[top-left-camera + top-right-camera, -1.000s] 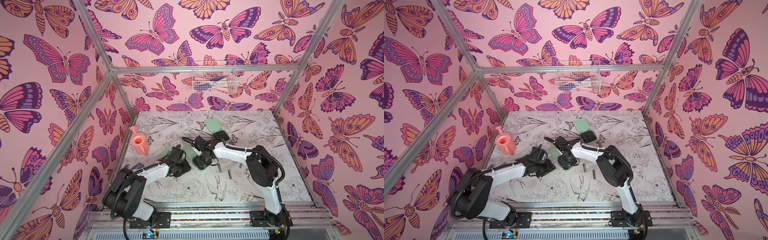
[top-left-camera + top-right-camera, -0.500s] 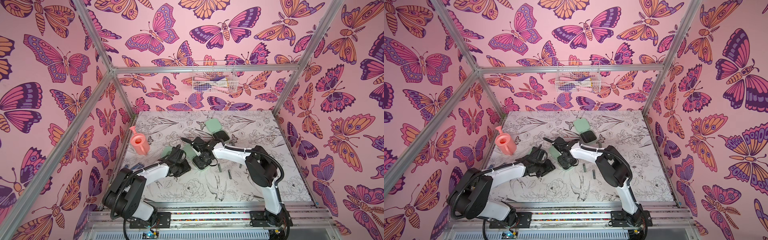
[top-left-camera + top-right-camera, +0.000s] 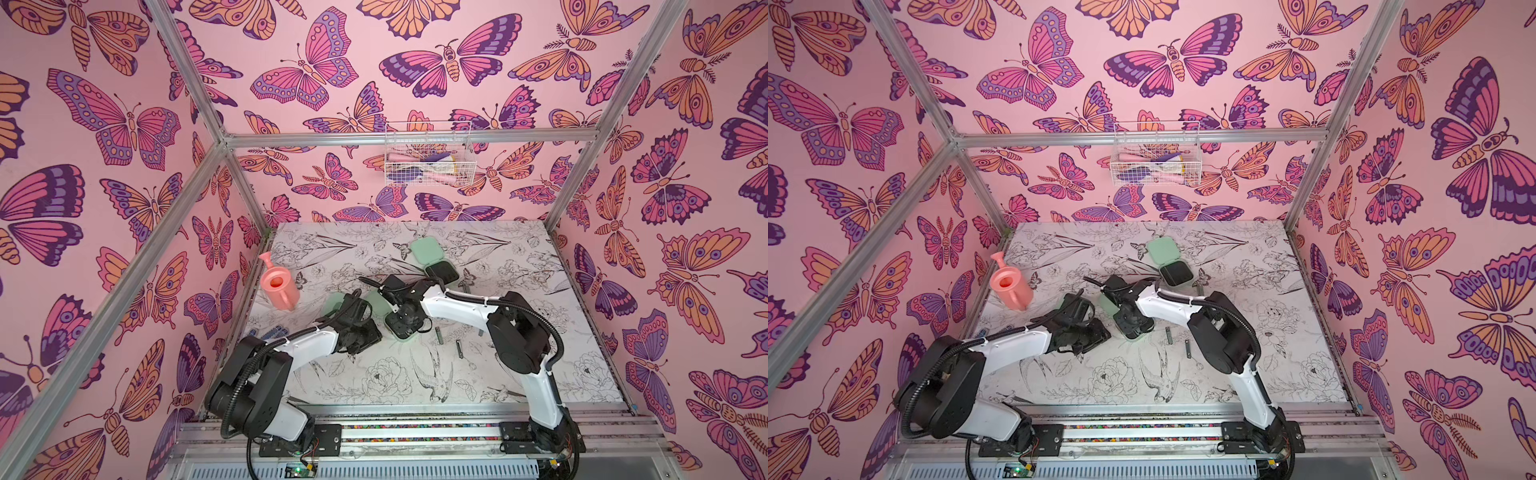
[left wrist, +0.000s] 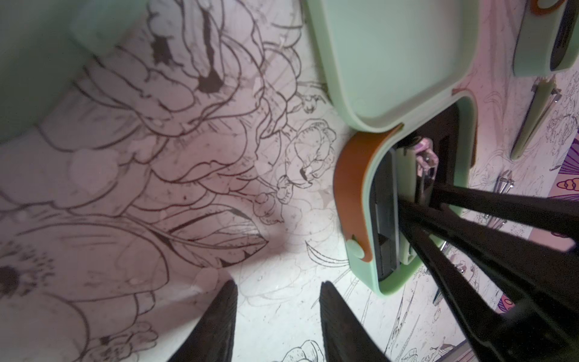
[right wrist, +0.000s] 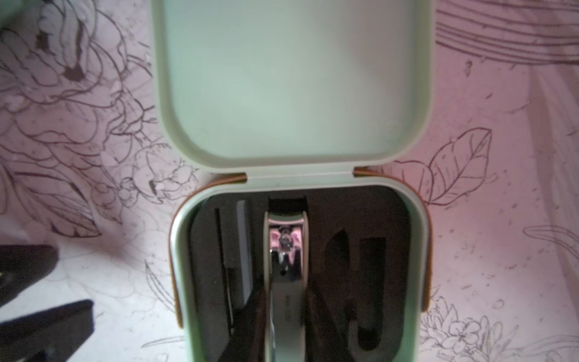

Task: Organize nail clipper sets
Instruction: Place the nail clipper in the storage box.

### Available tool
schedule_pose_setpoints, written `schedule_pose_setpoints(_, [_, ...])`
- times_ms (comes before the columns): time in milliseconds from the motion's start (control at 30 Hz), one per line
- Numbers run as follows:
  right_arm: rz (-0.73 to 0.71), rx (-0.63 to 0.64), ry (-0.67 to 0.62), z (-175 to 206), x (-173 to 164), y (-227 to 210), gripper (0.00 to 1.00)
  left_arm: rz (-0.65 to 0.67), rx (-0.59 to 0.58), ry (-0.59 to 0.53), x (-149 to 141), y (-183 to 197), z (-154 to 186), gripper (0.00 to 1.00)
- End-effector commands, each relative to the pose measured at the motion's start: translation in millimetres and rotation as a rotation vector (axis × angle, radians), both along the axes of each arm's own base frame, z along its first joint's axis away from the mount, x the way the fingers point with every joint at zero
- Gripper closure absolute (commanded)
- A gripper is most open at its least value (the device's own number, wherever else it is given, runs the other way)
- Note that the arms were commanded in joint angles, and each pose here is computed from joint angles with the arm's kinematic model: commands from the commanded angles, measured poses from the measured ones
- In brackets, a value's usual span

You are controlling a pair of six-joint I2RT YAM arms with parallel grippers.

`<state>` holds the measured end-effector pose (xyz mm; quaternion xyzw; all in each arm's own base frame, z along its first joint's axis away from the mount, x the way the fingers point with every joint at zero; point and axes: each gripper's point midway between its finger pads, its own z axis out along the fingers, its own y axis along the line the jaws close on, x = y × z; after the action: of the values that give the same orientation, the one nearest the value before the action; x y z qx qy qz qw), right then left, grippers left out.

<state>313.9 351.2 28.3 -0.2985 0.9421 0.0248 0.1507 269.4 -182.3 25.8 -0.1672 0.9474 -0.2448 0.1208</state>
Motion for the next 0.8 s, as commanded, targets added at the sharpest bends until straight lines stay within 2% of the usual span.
schedule_pose_setpoints(0, [-0.013,-0.176,0.148,-62.7,-27.5,-34.8,0.88,0.018,0.075,0.119,-27.8,19.6,-27.8,0.54])
schedule_pose_setpoints(333, [0.021,-0.188,0.193,-65.4,-28.7,-27.7,0.89,0.017,0.068,0.113,-28.4,19.3,-25.2,0.54])
schedule_pose_setpoints(767, [-0.023,-0.164,0.188,-84.3,-34.2,-33.6,0.89,0.007,0.055,0.123,-30.0,17.0,-25.0,0.54])
